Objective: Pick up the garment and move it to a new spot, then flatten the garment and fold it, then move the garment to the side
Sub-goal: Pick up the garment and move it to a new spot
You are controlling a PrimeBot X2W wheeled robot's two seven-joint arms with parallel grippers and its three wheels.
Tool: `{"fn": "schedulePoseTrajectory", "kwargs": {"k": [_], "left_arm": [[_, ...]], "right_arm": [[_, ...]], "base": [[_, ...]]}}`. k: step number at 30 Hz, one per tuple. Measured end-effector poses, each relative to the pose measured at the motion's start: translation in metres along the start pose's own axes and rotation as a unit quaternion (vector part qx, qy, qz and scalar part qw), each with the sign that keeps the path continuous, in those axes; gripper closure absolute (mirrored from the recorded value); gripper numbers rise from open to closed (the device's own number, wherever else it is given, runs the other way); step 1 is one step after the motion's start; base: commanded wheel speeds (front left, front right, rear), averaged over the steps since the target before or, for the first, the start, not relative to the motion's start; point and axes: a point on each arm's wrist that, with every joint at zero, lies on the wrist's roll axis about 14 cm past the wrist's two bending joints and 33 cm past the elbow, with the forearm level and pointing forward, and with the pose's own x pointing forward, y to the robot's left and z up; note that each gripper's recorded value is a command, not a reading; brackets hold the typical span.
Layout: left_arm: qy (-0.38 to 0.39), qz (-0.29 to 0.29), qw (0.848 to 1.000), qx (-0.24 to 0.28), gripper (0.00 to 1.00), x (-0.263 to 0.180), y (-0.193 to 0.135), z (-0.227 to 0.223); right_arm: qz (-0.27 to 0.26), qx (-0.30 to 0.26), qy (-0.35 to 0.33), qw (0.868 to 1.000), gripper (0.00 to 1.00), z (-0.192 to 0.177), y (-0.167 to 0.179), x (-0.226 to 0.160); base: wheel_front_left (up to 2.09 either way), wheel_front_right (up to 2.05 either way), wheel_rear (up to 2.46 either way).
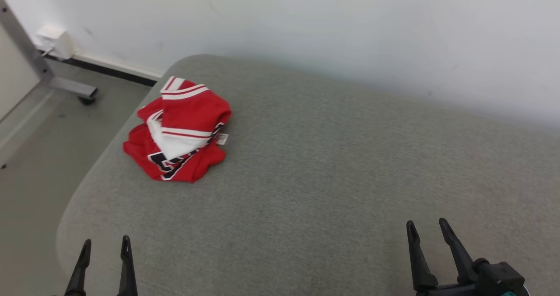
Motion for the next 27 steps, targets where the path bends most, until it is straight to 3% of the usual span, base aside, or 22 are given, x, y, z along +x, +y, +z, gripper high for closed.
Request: {"fn": "schedulePoseTrajectory", "kwargs": {"k": [12,21,27], "left_arm": [[0.001,0.09,0.996,0.013,0.0,-0.038,0.058,0.004],[-0.001,0.09,0.996,0.01,0.0,-0.032,0.057,0.005],[-0.042,0.06,0.997,0.018,0.0,0.012,0.046,0.033]], "right_arm": [[0.076,0.004,0.018,0.997,0.0,-0.011,0.048,0.022],[0.073,0.004,0.015,0.997,0.0,-0.01,0.044,0.024],[0.059,-0.005,0.008,0.998,0.0,-0.004,0.028,0.029]], "base": [[0.0,0.0,0.0],[0.0,0.0,0.0],[0.0,0.0,0.0]]}}
